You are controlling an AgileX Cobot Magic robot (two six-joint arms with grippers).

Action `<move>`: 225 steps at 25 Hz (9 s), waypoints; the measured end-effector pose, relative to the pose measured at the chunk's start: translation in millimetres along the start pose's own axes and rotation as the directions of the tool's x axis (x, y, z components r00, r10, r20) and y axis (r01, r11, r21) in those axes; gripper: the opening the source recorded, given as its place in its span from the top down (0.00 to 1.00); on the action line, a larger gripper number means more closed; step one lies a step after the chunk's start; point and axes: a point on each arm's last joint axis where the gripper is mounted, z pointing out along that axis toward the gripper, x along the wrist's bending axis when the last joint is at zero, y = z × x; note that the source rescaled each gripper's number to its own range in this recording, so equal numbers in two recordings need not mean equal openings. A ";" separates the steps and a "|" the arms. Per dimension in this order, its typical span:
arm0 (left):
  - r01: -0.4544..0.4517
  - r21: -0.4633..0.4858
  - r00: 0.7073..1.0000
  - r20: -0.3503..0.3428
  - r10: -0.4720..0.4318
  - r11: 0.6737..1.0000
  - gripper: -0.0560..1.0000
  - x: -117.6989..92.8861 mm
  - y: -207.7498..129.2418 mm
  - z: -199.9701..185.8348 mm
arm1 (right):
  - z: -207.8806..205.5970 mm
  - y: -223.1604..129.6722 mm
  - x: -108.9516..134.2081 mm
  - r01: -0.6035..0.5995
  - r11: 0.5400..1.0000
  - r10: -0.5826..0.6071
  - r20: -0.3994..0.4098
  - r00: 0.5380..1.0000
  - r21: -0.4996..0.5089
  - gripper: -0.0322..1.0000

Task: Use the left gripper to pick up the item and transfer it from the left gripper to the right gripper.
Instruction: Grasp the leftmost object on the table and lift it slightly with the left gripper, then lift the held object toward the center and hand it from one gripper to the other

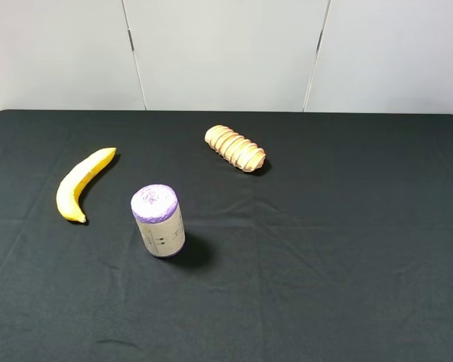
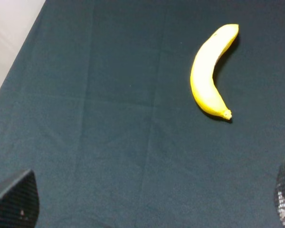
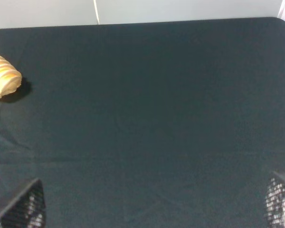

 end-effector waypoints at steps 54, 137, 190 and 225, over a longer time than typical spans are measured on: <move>-0.001 0.296 1.000 -0.021 0.007 0.955 0.00 -4.9 65.2 15.2 | 0.0 0.0 0.0 0.000 1.000 0.000 0.000 1.000 0.000 0.00; -0.048 0.758 0.998 0.018 0.052 0.651 0.95 -80.4 37.0 348.9 | 0.0 0.1 0.0 0.000 1.000 0.000 0.000 1.000 -0.001 0.00; -0.664 0.446 0.724 0.586 0.365 0.600 0.95 -195.6 184.9 244.5 | 69.5 51.7 24.6 -0.260 0.923 0.323 -0.204 0.924 0.283 0.00; -0.945 -0.048 0.174 0.764 0.621 0.324 0.95 -338.5 111.8 187.5 | 184.2 62.8 70.3 -0.046 0.875 0.407 -0.681 0.608 0.482 0.00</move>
